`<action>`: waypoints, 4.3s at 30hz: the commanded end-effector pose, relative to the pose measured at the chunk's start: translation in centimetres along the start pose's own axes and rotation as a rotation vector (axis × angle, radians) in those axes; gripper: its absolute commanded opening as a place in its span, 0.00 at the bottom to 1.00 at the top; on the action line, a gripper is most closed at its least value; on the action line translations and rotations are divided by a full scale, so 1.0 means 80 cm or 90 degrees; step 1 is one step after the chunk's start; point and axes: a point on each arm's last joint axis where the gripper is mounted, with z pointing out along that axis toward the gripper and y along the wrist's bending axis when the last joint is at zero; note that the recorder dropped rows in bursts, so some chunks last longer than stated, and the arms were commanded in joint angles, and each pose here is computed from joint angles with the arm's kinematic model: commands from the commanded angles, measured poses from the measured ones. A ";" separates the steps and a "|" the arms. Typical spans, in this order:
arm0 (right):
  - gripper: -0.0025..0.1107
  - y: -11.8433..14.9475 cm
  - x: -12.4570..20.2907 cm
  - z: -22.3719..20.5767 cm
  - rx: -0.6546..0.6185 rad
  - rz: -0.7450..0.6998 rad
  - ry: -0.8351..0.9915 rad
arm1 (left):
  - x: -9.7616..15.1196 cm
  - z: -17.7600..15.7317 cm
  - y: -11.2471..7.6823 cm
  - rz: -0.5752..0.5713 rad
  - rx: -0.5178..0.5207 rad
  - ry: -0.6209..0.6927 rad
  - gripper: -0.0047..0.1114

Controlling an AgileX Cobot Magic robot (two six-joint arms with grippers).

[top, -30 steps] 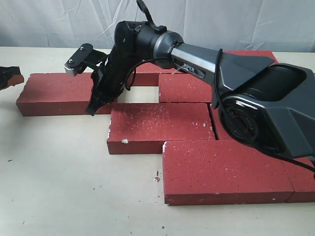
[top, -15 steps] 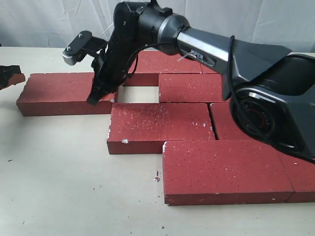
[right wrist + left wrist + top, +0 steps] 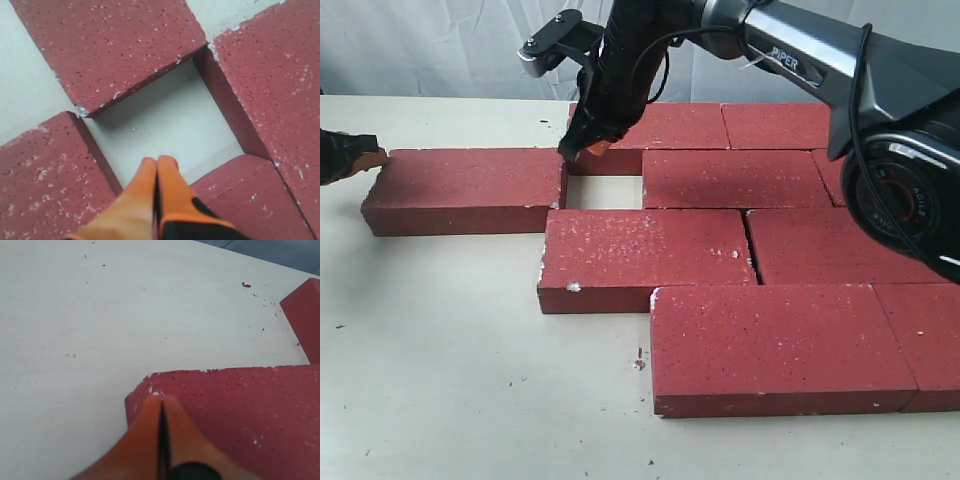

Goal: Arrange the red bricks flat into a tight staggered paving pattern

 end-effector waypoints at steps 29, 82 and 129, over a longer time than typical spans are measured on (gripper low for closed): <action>0.01 -0.011 -0.042 0.070 0.020 0.166 -0.307 | 0.002 0.009 -0.014 0.018 0.035 -0.004 0.04; 0.01 0.011 -0.019 -0.063 0.106 0.096 0.009 | 0.010 -0.057 0.005 -0.004 -0.099 0.073 0.04; 0.01 -0.015 0.178 -0.108 0.221 0.180 -0.112 | 0.028 0.008 -0.093 0.106 -0.071 0.124 0.04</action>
